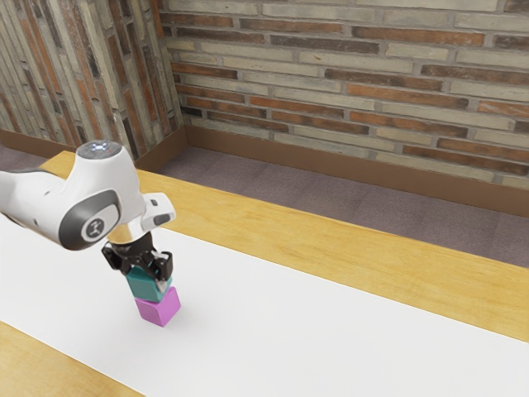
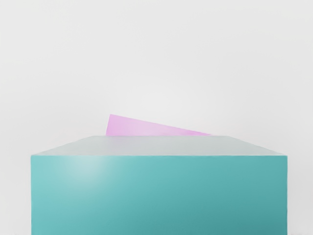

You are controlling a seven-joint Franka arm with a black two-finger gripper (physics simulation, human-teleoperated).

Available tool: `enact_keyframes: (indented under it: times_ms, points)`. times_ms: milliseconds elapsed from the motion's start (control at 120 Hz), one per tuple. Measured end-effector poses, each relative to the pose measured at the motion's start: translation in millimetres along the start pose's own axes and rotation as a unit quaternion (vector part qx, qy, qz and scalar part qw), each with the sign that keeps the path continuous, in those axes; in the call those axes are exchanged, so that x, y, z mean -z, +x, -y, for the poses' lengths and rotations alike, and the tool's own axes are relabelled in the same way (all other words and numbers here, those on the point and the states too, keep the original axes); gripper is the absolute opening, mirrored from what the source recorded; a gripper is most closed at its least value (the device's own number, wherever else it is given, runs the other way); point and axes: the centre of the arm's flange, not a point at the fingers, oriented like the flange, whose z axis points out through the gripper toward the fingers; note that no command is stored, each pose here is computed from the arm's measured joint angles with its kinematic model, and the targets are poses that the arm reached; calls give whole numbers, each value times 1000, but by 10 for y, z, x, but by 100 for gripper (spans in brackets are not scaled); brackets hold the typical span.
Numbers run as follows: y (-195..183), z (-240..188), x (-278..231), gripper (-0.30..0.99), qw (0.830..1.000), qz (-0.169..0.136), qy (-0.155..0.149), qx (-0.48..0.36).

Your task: Pick up the blue block with one arm, and put the blue block on the pink block with one arm

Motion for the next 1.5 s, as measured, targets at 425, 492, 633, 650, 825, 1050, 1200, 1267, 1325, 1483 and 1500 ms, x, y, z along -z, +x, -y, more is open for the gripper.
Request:
enact_keyframes:
  times_ms: [425, 492, 633, 650, 825, 1050, 1200, 1267, 1325, 1483, 1500]
  points:
    - [-4, 25, 16, 38, 1000, -3, -1, -21]
    - [1, 41, 16, 38, 1000, -4, -4, -25]
    - [7, 58, 16, 38, 999, -4, -10, -32]
    - [8, 58, 15, 38, 999, -4, -10, -33]
    - [15, 71, 9, 38, 999, -4, -16, -41]
    - [41, 112, 1, 38, 998, -6, -21, -53]
    - [55, 129, -7, 38, 998, -6, -28, -53]
    - [59, 145, -6, 38, 998, -5, -31, -52]
    - [60, 151, -5, 38, 998, -5, -33, -53]
    - [54, 153, -11, 38, 998, -4, -34, -58]
    - [54, 153, -11, 38, 998, -4, -34, -58]
